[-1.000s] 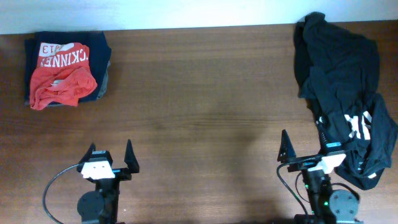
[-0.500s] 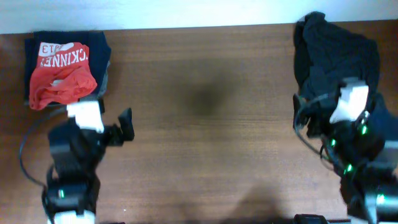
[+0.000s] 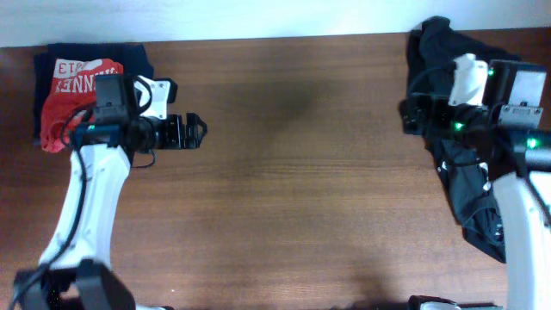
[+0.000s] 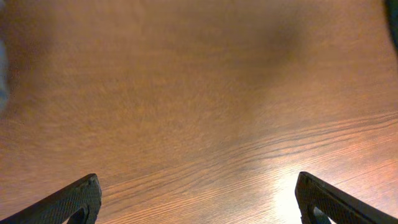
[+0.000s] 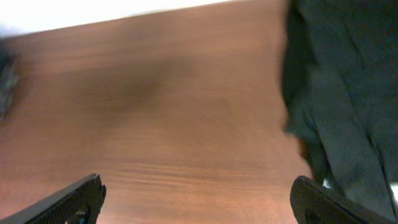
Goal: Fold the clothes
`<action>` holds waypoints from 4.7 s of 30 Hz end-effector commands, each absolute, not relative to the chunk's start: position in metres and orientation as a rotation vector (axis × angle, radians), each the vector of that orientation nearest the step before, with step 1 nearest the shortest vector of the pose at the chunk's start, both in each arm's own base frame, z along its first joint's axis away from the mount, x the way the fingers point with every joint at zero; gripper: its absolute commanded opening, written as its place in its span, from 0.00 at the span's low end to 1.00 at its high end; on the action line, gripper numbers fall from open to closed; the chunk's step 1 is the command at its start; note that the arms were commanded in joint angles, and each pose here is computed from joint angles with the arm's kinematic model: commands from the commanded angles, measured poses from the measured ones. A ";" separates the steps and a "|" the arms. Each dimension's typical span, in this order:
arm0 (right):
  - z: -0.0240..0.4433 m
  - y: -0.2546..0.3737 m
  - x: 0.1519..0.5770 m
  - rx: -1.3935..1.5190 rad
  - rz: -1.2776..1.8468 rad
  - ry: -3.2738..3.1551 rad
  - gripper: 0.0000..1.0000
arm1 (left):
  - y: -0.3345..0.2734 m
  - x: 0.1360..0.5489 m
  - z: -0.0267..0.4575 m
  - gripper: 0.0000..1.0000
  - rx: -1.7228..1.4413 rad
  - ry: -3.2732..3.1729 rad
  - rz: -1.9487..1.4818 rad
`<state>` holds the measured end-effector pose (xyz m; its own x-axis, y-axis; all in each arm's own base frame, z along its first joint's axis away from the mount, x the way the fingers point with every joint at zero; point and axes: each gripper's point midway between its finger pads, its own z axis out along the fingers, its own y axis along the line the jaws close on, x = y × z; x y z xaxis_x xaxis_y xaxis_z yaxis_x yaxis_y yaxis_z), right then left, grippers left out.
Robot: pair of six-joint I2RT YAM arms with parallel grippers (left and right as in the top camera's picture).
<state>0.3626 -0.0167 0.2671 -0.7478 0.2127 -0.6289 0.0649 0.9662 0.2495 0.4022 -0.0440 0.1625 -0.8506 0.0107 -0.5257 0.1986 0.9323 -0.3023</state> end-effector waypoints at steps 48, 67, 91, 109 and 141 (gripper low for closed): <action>0.273 -0.061 0.374 0.425 0.475 2.392 0.04 | -0.072 0.429 0.293 0.77 0.342 2.156 -0.163; 0.265 0.213 0.419 -0.191 0.688 2.361 0.04 | 0.005 0.402 0.290 0.99 0.131 2.260 -0.037; 0.278 0.384 0.410 -0.364 0.909 2.070 0.04 | 0.070 0.399 0.294 0.99 -0.057 2.242 0.065; 0.283 0.361 0.429 -0.465 0.764 2.073 0.88 | 0.082 0.401 0.299 0.99 -0.085 2.218 0.083; 0.232 -0.024 0.456 0.312 0.337 2.661 0.99 | -0.266 0.281 0.064 0.99 1.688 2.483 -0.384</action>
